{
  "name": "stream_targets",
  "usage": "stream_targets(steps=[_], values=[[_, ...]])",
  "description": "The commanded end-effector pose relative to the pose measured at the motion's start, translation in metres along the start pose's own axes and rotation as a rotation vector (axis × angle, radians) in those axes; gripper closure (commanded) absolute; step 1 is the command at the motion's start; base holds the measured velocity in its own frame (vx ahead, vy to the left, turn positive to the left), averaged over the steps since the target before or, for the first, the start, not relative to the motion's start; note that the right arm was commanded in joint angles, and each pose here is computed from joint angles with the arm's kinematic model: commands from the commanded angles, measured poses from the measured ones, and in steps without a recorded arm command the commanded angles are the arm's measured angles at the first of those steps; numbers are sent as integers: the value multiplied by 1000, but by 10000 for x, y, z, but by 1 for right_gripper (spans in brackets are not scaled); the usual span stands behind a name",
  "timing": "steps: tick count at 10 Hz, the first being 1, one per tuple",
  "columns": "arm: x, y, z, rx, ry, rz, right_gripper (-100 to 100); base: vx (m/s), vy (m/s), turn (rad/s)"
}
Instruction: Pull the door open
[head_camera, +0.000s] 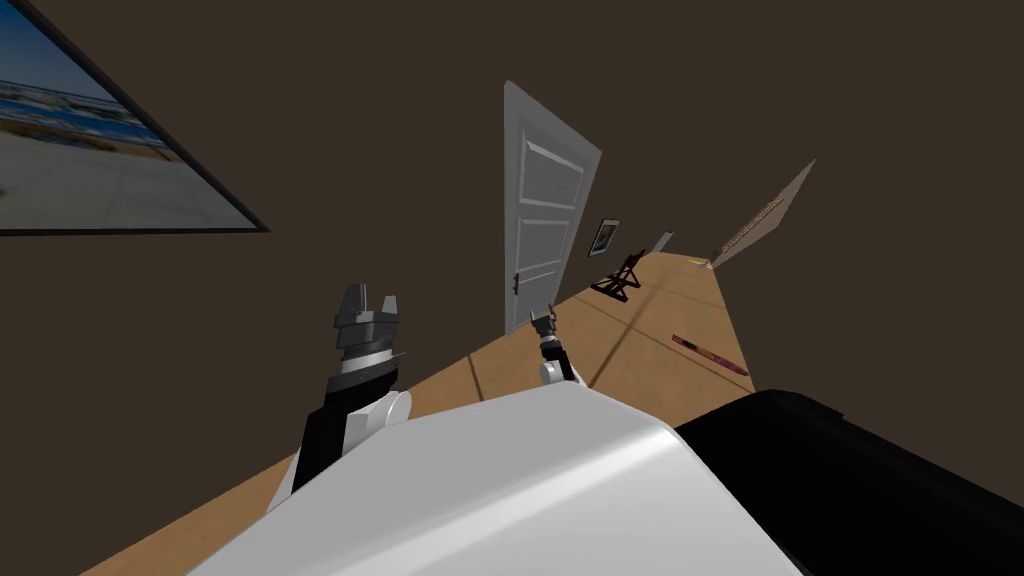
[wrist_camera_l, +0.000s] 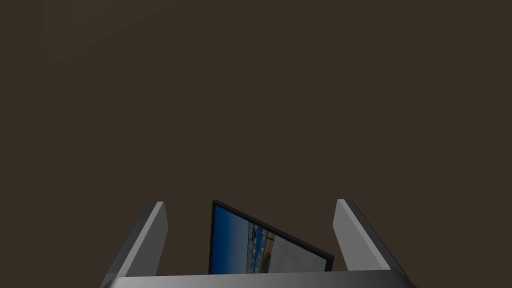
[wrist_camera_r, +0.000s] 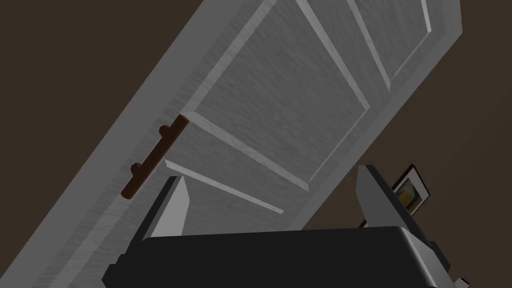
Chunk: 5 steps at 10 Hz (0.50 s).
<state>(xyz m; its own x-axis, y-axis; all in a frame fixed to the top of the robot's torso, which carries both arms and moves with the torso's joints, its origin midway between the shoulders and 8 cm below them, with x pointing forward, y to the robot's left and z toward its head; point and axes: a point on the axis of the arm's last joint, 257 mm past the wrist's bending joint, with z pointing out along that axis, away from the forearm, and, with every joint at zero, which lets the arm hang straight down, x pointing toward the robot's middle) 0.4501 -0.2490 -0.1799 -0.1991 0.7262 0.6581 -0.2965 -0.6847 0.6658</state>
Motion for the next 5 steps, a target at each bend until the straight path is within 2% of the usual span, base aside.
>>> stream_targets(steps=[1, 5], values=[[-72, -67, -4, 11, -10, 38, -100, 73, -80, 135], [-245, -236, -34, 34, -39, 125, -100, 73, -77, 141]])
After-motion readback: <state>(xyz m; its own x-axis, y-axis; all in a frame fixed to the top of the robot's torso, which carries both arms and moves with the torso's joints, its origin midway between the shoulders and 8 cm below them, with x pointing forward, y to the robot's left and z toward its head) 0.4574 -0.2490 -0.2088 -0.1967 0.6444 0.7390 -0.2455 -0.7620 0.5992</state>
